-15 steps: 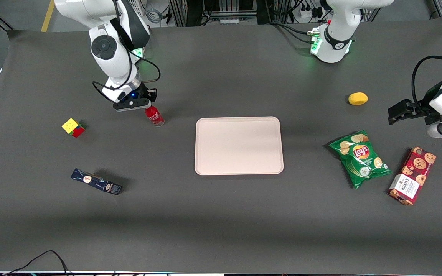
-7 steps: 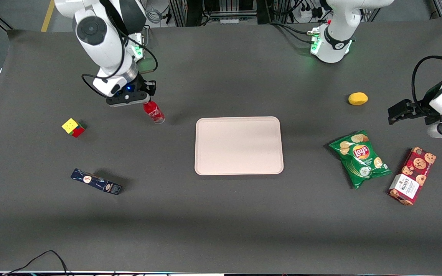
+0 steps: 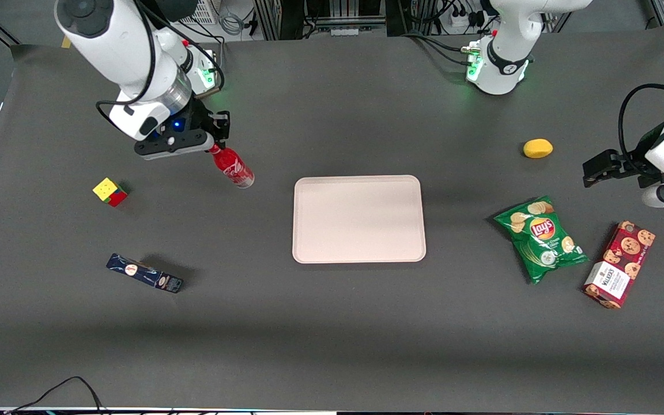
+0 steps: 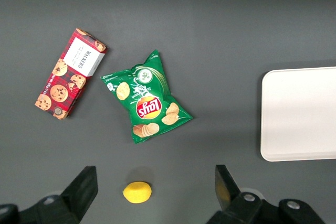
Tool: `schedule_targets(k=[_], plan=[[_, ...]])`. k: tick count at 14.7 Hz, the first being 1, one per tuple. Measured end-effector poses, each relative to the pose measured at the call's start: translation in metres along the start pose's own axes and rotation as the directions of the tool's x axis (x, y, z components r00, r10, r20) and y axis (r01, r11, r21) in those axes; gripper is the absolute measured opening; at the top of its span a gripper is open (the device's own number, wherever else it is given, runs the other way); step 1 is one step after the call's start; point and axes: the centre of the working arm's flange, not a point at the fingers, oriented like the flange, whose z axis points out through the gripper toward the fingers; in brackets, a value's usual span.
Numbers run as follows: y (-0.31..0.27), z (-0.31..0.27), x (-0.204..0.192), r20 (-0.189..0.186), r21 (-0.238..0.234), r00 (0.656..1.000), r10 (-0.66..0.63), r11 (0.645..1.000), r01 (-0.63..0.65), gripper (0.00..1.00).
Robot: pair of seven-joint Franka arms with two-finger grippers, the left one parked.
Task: Place coke bottle on tray
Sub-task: 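Lift the bottle and carry it with the right gripper over the white tray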
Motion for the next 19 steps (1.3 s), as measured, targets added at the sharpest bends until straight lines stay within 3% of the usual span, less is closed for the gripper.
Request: schedule_targets(k=[5,9,11,16,19], plan=[[-0.037,-0.006,0.039,0.012,0.039,0.997,0.079,0.996,-0.079,0.32],[-0.107,0.034,0.048,0.015,-0.028,0.991,0.136,0.990,-0.136,0.32],[-0.135,0.063,0.050,0.045,-0.043,0.986,0.163,0.986,-0.161,0.32],[-0.148,0.133,0.075,0.059,-0.086,0.976,0.210,0.975,-0.205,0.32],[-0.153,0.162,0.084,0.050,-0.071,0.977,0.209,0.976,-0.205,0.32]])
